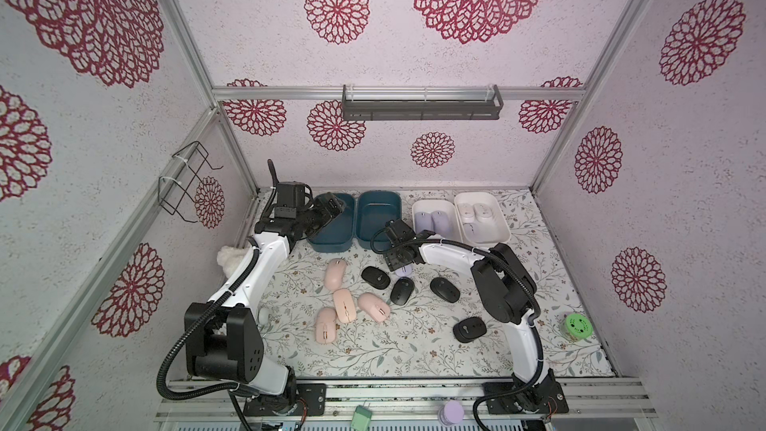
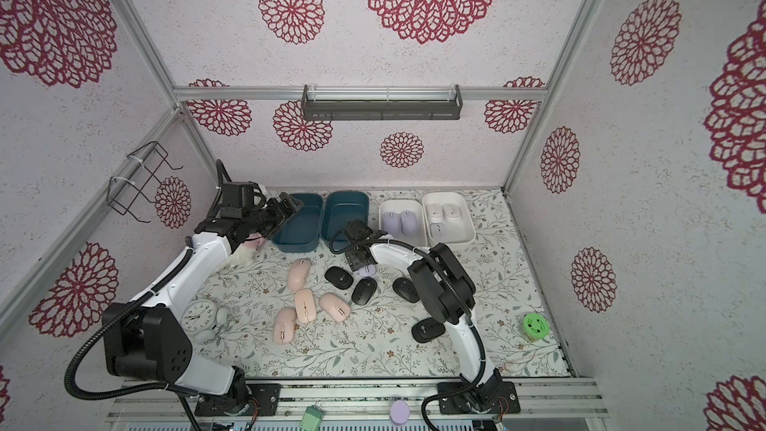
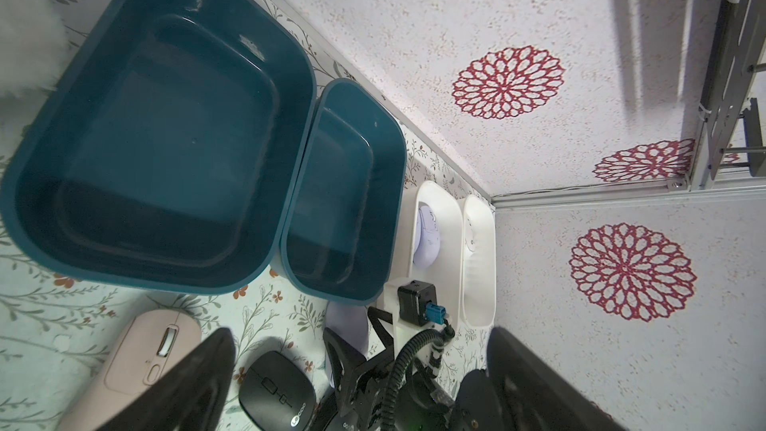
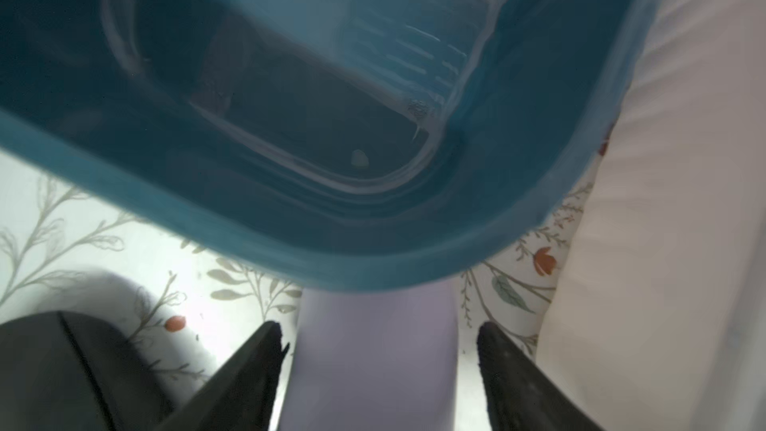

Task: Place the mice by color into the storage box
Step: Pick up the mouse from the center of the board.

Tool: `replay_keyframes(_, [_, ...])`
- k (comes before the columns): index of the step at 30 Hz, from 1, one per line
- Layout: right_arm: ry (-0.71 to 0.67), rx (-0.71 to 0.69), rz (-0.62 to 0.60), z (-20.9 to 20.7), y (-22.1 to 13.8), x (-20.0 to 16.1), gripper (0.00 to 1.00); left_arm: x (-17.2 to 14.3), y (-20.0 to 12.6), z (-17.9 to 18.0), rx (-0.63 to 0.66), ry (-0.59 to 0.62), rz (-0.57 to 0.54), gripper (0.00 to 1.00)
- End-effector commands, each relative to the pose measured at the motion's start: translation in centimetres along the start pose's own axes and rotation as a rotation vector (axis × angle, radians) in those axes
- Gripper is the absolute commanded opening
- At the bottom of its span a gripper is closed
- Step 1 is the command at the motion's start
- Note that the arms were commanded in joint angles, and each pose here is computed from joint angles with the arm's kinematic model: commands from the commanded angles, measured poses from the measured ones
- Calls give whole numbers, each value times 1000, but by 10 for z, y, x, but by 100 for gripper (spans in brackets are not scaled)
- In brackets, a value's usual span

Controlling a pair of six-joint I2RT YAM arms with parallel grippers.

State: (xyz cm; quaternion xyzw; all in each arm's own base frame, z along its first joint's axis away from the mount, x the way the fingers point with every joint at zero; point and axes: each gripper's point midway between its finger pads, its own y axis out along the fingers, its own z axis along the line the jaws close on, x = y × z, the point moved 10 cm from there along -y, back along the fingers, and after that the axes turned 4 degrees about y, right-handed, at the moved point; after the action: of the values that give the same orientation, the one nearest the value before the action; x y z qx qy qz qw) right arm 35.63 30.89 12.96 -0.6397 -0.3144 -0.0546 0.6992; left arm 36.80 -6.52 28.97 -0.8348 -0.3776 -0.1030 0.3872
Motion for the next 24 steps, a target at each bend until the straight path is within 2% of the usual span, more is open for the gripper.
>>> replay_keyframes(1, [37,27,-7,0,-2,1,72,1,-1,-2,-24,-1,-15,97])
replay_keyframes(10, [39,30,-32,-1,-13,4,63,0,-2,-3,-31,-3,-11,97])
replay_keyframes(24, [29,66,-171,-3,-82,20,60,-1,-2,-6,-49,5,-8,97])
